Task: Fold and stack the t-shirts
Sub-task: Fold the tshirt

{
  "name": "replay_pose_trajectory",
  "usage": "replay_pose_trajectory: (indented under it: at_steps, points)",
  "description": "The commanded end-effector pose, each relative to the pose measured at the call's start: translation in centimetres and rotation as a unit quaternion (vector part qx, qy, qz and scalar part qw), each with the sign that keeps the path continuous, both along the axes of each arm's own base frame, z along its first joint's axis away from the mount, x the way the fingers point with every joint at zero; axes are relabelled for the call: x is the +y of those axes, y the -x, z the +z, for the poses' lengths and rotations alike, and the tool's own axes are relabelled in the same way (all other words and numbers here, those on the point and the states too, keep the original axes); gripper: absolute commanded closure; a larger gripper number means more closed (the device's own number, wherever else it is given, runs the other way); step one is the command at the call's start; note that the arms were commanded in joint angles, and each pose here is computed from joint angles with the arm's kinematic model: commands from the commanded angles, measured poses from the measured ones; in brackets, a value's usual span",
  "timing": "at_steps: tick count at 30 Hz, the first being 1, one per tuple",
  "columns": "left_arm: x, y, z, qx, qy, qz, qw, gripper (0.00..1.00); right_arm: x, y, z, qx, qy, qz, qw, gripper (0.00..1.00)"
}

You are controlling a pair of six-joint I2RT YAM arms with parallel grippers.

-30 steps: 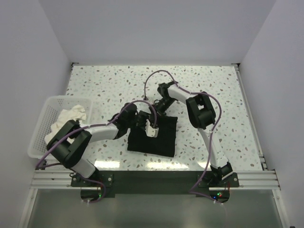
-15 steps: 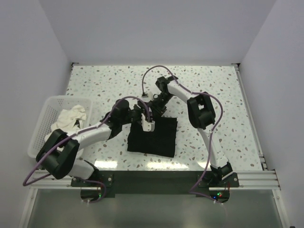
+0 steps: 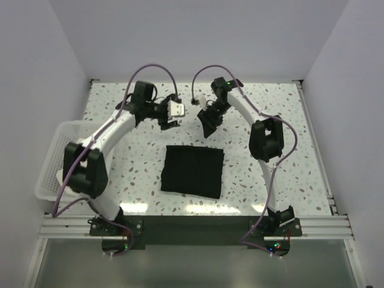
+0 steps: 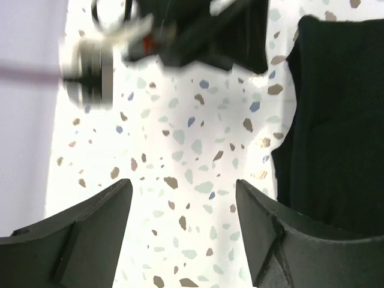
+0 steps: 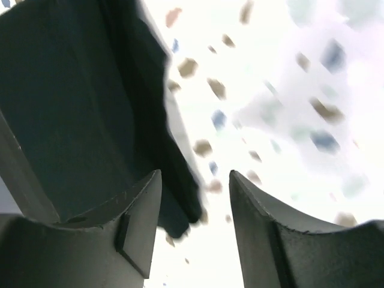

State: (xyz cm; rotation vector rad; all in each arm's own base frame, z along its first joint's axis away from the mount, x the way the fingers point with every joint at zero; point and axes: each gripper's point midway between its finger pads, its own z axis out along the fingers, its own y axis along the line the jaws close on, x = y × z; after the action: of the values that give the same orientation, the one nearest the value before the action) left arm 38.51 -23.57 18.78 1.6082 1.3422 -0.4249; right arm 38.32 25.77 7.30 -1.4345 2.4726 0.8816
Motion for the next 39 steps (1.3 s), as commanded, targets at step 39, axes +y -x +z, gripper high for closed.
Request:
replay_pose_trajectory:
  at_steps: [39]
  points:
    - [3.6,5.1,-11.6,0.328,-0.125,-0.043,0.935,0.55,-6.1,6.7,-0.2,0.026,0.043,0.050,0.997,0.60]
